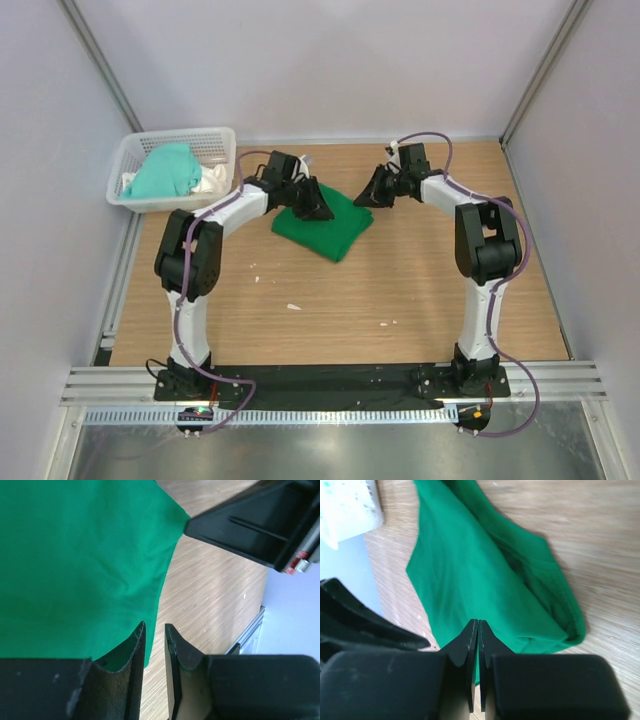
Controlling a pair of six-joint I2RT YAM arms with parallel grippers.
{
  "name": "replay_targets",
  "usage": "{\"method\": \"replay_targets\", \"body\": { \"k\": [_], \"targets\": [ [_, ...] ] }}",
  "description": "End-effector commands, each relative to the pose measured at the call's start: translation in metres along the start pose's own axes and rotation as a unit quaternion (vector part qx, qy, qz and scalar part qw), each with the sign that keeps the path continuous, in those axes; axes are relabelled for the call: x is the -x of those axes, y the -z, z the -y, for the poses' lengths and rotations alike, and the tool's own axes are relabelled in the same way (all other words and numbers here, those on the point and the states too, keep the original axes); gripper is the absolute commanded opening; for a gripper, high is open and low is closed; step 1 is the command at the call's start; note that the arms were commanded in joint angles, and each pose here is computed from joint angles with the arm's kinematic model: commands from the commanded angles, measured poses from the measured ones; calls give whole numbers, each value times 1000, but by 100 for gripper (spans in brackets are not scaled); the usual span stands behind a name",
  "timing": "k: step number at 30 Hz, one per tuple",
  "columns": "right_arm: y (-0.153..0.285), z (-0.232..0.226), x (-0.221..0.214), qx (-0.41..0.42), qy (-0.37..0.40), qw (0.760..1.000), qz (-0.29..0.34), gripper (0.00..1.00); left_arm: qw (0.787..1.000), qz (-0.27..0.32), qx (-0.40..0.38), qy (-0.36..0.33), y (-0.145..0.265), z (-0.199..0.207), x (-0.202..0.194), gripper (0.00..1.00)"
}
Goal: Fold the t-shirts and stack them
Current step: Fold the tshirt
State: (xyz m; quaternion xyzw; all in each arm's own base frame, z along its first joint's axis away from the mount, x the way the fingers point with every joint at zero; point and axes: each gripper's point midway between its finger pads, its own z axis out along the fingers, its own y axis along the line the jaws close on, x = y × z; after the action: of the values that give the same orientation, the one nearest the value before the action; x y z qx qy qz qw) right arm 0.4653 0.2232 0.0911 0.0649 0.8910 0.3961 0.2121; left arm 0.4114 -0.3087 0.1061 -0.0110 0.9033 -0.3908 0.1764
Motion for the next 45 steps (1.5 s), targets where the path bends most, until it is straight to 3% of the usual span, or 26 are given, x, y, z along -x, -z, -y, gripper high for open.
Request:
{"method": "replay_targets", "body": {
  "k": [1,20,27,31,34,39,45],
  "targets": [
    [-2,2,1,22,-3,1000,1,8,999,6,-47,-9,-4,25,-5,22],
    [-9,70,8,-36,-19,999,-6,6,993,-120,-22,-6,-50,-8,-137,17],
    [10,55,21,-57,18,998,-2,7,993,-88,-58,-48,-2,32,-110,22],
    [20,13,40,-43,65,997,30,18,998,-10,-50,-32,45,25,-49,25],
    [9,-25,50,-1,77,995,62,20,998,28,-48,-15,66,9,-15,25],
    [-35,-79,48,87,67,992,69,17,999,31,-39,20,54,-27,6,23],
    [-85,-109,36,163,1,985,64,8,998,46,-26,26,38,-53,16,21]
  ]
}}
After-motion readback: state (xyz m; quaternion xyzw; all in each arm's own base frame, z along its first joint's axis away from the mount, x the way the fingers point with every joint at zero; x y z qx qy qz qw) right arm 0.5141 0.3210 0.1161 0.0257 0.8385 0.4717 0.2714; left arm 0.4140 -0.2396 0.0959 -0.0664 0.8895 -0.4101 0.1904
